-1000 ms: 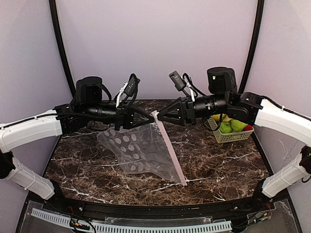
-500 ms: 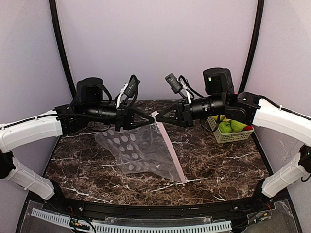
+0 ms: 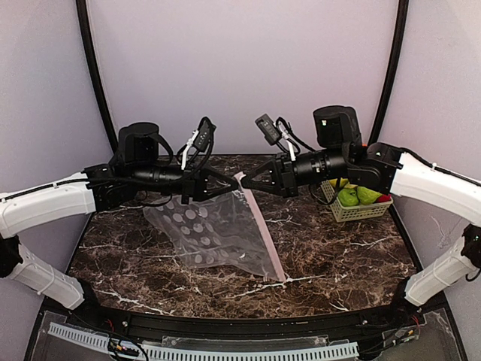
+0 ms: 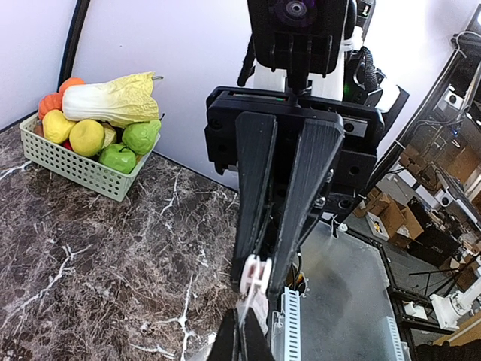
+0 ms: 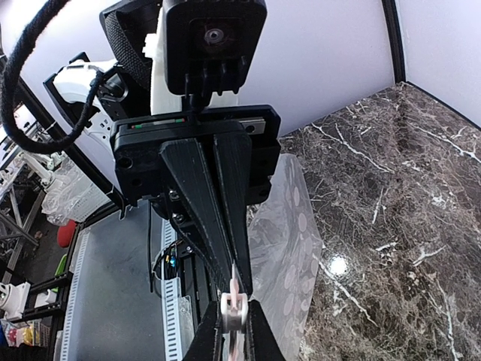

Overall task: Place the food in the zip-top bag and seal the zipper
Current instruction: Unzip the zipper from the zipper food storage bag.

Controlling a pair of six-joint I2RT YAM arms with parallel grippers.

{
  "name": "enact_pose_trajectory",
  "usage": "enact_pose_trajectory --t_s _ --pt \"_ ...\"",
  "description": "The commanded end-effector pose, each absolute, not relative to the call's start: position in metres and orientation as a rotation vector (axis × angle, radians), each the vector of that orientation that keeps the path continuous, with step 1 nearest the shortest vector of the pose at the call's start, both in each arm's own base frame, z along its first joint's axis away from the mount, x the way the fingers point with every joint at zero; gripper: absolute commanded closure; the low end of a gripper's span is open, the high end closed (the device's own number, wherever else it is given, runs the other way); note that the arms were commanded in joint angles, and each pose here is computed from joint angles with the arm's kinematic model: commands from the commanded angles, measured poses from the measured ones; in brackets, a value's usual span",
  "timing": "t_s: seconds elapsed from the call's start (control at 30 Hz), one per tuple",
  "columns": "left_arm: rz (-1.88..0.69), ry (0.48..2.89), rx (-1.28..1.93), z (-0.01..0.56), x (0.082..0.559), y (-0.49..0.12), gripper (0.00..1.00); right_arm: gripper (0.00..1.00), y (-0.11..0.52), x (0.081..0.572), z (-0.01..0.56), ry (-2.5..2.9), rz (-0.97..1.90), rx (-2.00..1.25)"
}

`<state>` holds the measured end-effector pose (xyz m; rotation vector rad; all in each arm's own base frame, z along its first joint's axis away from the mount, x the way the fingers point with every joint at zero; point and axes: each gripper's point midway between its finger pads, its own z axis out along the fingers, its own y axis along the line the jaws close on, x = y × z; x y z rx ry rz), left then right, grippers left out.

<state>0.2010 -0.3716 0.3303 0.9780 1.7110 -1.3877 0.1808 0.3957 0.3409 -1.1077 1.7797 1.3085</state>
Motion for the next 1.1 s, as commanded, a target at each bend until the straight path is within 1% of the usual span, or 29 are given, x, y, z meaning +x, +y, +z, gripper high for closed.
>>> enact_pose_trajectory --t_s 0.0,0.67,1.07 --pt "-1.335 1.737 0.915 0.328 0.207 -0.363 0.99 1.00 0.397 0.177 0.336 1.791 1.301 -1.128" --pt "-1.390 1.723 0.768 0.334 0.227 -0.345 0.99 1.00 0.396 0.184 0.310 1.882 1.247 -1.123" --pt "-1.349 1.732 0.686 0.336 0.245 -0.323 0.99 1.00 0.398 0.186 0.302 1.907 1.234 -1.126"
